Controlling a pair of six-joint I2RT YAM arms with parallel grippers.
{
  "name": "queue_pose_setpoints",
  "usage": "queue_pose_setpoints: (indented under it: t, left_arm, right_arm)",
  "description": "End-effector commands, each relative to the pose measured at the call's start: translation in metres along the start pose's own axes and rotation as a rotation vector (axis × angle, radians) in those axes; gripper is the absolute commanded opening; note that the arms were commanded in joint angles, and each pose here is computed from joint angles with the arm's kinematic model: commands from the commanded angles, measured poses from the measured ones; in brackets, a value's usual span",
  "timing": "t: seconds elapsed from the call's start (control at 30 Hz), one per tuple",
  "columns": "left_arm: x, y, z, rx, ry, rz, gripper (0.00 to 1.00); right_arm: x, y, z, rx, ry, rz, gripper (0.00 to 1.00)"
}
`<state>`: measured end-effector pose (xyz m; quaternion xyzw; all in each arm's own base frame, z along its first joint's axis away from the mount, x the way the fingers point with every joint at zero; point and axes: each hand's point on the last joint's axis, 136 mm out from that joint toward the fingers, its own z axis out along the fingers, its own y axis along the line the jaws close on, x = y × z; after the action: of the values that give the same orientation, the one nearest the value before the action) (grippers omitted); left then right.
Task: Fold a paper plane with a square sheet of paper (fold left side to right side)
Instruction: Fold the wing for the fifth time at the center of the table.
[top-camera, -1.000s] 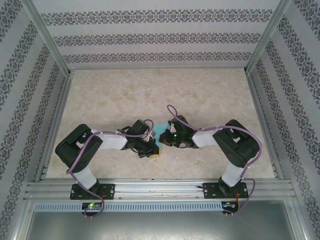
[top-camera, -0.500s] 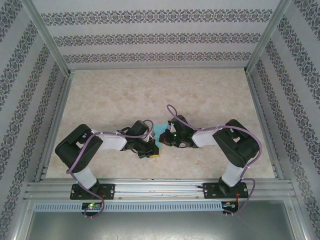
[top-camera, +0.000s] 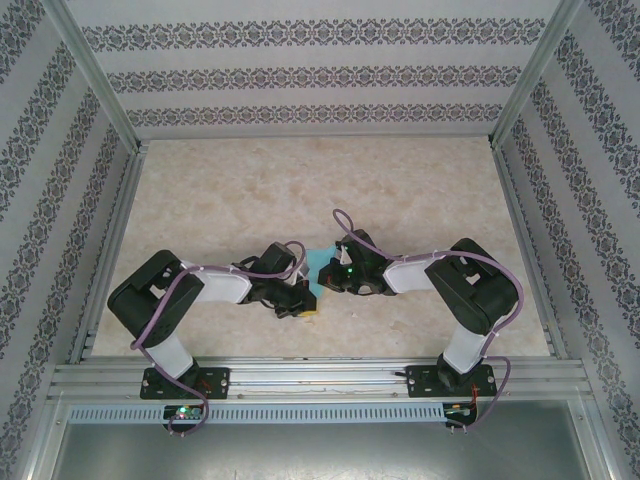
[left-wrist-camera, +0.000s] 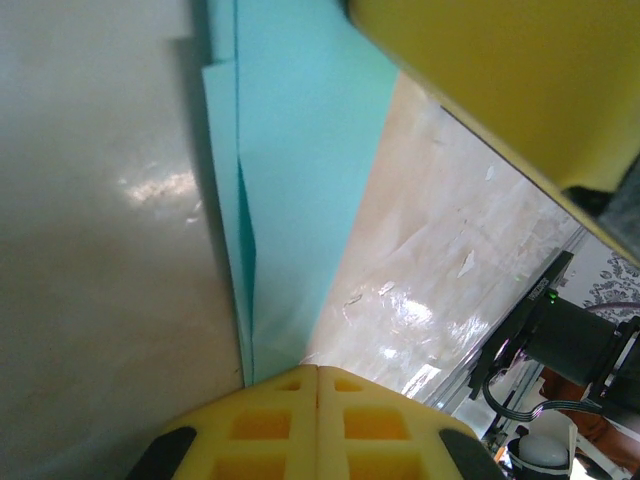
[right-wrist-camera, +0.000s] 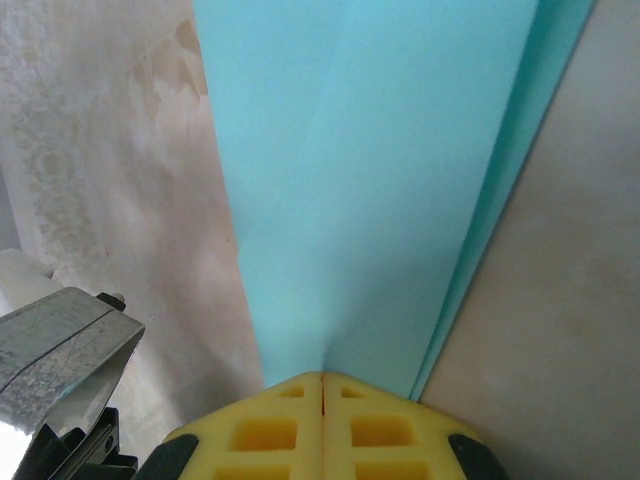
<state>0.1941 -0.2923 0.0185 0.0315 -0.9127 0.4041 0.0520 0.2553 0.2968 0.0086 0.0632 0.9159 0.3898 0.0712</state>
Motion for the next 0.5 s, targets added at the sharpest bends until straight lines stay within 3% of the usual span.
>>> queue_pose_setpoints:
  t: [0.0, 0.47]
  left_arm:
    - [0.027, 0.024, 0.000, -0.068, 0.071, -0.054, 0.00]
    - [0.041, 0.022, -0.005, -0.049, 0.088, -0.028, 0.00]
  right_arm:
    - [0.046, -0.097, 0.013, 0.334, 0.103, 0.077, 0.00]
    - [0.046, -0.097, 0.014, 0.338, 0.109, 0.076, 0.00]
